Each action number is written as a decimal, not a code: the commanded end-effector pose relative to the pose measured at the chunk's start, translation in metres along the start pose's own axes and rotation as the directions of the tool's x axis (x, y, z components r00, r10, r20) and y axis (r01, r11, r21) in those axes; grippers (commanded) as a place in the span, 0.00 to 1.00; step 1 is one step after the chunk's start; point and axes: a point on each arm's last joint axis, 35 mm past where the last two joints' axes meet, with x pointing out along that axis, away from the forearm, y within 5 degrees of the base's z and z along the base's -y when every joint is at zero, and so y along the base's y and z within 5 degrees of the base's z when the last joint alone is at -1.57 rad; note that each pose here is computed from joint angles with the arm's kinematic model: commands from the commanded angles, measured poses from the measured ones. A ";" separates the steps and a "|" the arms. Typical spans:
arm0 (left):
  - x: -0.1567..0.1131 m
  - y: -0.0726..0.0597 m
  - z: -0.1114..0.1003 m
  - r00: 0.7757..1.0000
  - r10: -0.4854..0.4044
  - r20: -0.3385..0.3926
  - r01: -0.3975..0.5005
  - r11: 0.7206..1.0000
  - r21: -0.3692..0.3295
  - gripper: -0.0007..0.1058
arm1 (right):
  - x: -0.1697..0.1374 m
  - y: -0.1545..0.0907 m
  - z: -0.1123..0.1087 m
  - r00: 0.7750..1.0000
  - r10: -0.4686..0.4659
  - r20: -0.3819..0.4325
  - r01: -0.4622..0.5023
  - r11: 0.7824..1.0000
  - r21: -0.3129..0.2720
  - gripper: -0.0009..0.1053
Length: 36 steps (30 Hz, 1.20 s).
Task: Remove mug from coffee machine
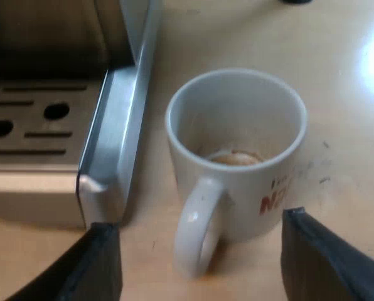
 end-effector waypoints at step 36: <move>-0.098 -0.048 -0.011 0.987 0.137 -0.079 -0.142 0.988 -0.061 0.82 | -0.133 -0.036 0.015 0.970 0.083 0.230 -0.077 0.996 -0.032 0.55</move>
